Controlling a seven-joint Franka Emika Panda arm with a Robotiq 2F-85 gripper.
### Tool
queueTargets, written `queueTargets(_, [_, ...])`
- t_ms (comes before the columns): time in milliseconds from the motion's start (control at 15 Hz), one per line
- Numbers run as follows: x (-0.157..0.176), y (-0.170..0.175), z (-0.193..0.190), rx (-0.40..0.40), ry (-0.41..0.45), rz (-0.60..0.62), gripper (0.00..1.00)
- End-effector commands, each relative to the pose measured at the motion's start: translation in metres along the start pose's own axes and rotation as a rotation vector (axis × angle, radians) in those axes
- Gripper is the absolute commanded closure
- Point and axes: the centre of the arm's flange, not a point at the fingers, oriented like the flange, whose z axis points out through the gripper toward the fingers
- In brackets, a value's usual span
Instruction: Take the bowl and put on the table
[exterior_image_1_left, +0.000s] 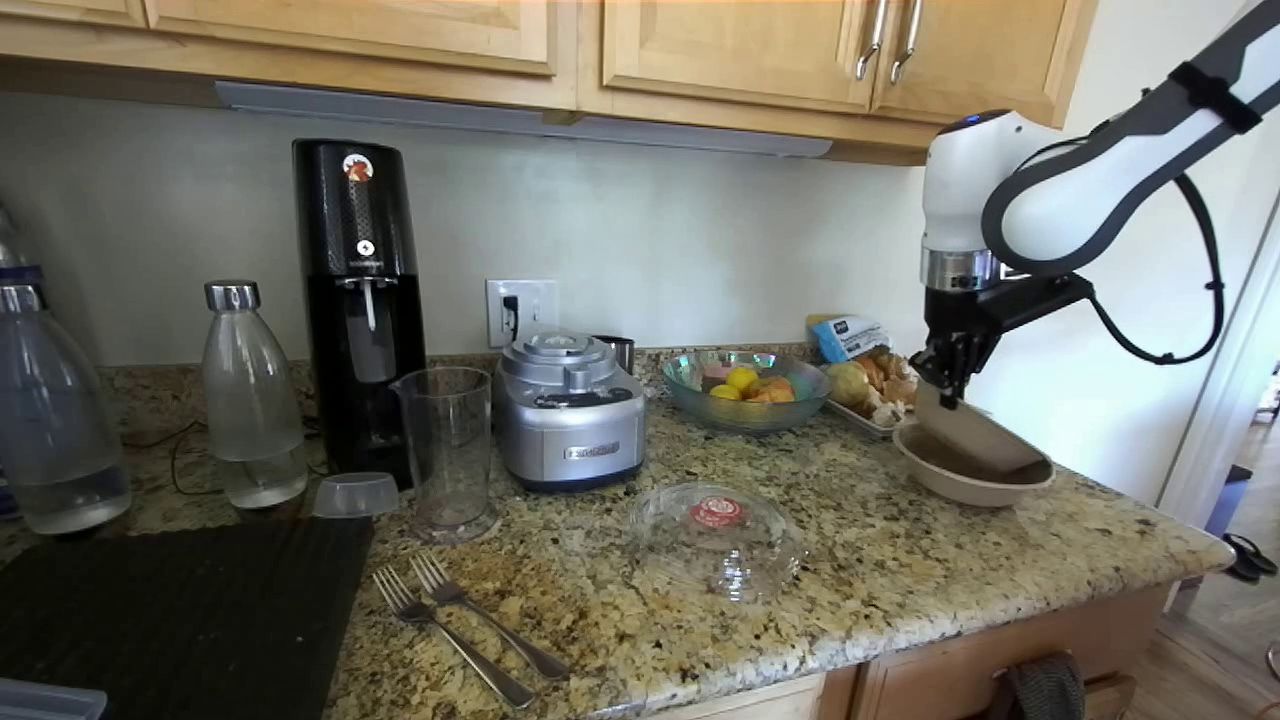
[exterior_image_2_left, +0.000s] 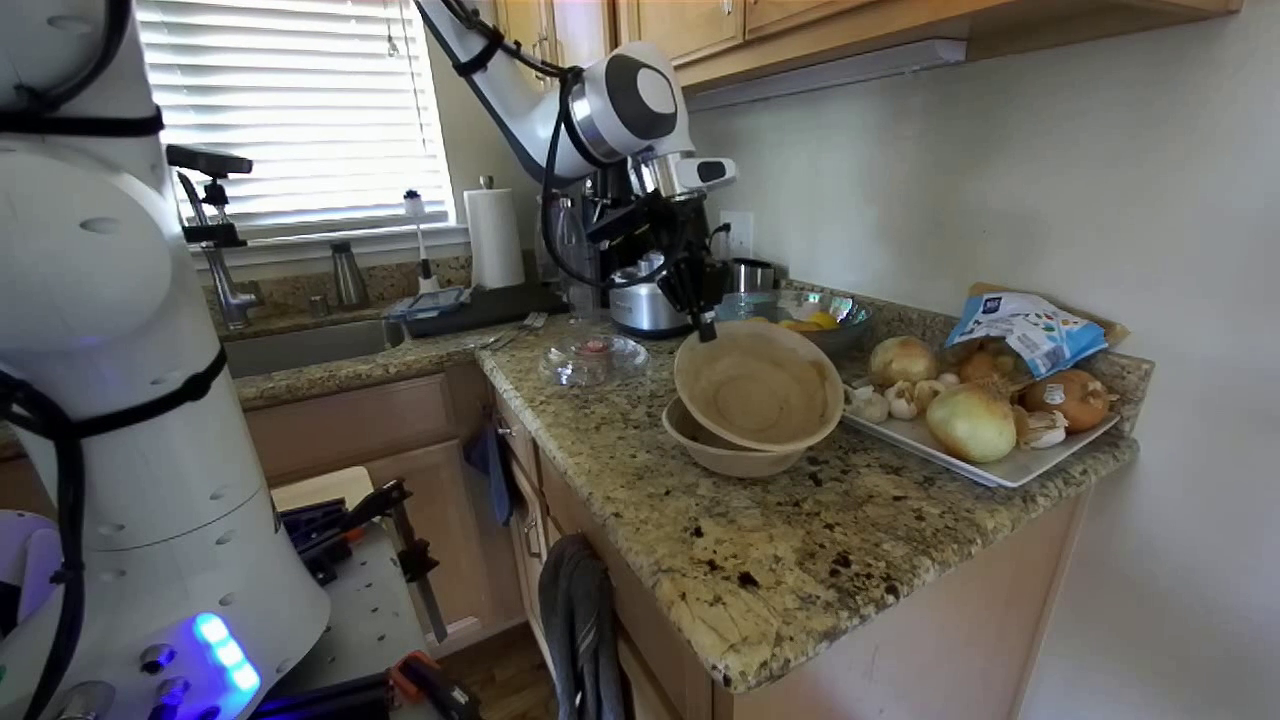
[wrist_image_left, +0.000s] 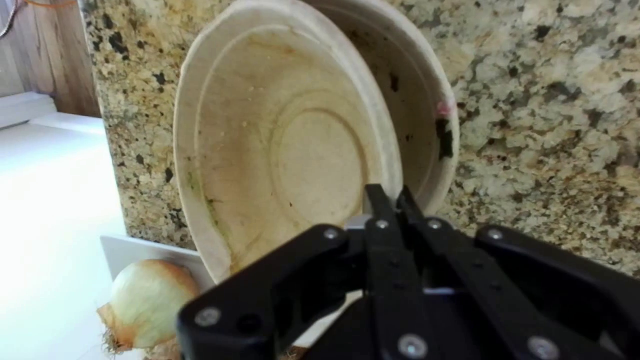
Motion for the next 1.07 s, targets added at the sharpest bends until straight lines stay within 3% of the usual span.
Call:
queueTargets(0, [-0.025, -0.01, -0.023, -0.047, 0.042, -0.032, 0.94])
queueTargets(400, [-0.045, -0.043, -0.057, -0.105, 0.133, -0.138, 0.95])
queueTargets(1000, [-0.091, -0.122, -0.098, -0.056, 0.179, -0.328, 0.94])
